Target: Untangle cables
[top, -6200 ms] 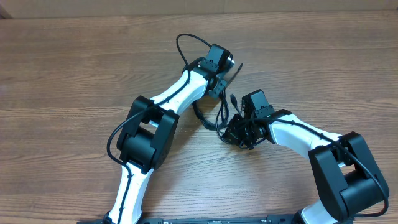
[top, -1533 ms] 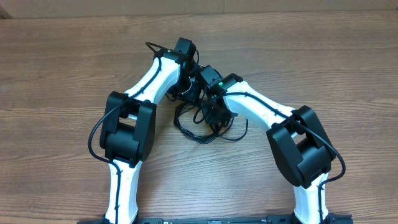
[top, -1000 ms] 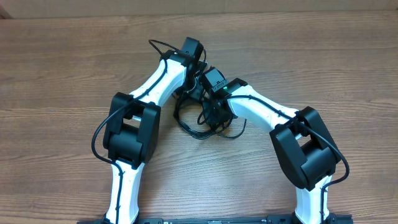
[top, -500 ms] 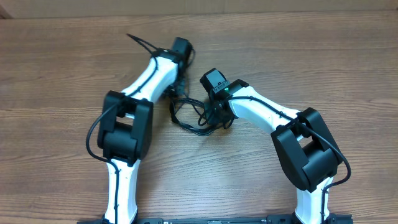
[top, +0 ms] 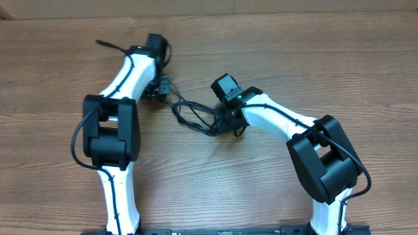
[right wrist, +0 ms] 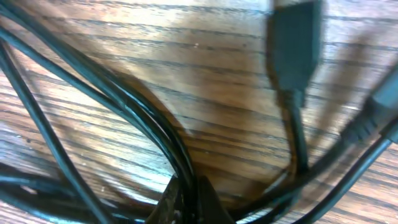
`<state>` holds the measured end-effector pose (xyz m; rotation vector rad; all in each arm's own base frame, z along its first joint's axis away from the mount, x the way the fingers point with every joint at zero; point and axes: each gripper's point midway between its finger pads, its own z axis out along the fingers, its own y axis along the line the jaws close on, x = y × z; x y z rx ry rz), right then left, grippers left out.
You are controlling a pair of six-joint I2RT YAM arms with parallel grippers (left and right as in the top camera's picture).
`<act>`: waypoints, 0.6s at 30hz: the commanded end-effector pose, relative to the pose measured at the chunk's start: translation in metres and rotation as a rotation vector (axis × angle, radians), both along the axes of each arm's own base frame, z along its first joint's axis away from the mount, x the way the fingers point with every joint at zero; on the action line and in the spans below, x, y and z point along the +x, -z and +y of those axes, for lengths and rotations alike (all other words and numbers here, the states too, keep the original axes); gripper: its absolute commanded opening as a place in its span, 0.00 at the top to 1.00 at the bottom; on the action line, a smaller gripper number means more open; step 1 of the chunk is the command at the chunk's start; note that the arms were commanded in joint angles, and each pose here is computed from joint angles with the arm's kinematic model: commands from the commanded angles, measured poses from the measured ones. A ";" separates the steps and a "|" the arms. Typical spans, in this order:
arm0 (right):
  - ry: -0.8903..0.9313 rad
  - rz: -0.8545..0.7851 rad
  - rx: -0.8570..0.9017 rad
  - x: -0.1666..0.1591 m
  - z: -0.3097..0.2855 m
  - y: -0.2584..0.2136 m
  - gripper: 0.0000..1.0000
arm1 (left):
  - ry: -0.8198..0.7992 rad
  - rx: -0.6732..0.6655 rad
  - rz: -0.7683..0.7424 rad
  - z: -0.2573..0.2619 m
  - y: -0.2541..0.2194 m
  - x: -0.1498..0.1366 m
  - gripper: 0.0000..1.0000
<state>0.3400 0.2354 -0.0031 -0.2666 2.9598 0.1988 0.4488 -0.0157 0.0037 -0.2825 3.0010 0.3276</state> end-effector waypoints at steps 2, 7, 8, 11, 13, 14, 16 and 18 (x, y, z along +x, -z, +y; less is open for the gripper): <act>0.046 0.141 -0.173 -0.032 -0.053 0.047 0.96 | -0.262 0.054 0.111 0.089 0.036 -0.032 0.52; 0.060 0.142 -0.172 -0.030 -0.057 0.047 0.96 | -0.401 -0.151 0.116 0.107 0.042 -0.039 0.48; 0.061 0.142 -0.172 -0.029 -0.057 0.047 0.96 | -0.426 -0.189 0.113 0.111 0.043 -0.040 0.47; 0.063 0.142 -0.172 -0.029 -0.058 0.047 0.96 | -0.496 -0.276 0.102 0.127 0.043 -0.044 0.46; 0.063 0.142 -0.172 -0.029 -0.058 0.047 0.96 | -0.530 -0.294 0.097 0.138 0.043 -0.047 0.45; 0.063 0.142 -0.172 -0.029 -0.058 0.047 0.96 | -0.546 -0.294 0.095 0.144 0.043 -0.049 0.44; 0.063 0.142 -0.172 -0.029 -0.058 0.047 0.96 | -0.593 -0.296 0.088 0.156 0.043 -0.053 0.40; 0.063 0.142 -0.172 -0.029 -0.058 0.047 0.96 | -0.658 -0.304 0.079 0.171 0.043 -0.058 0.35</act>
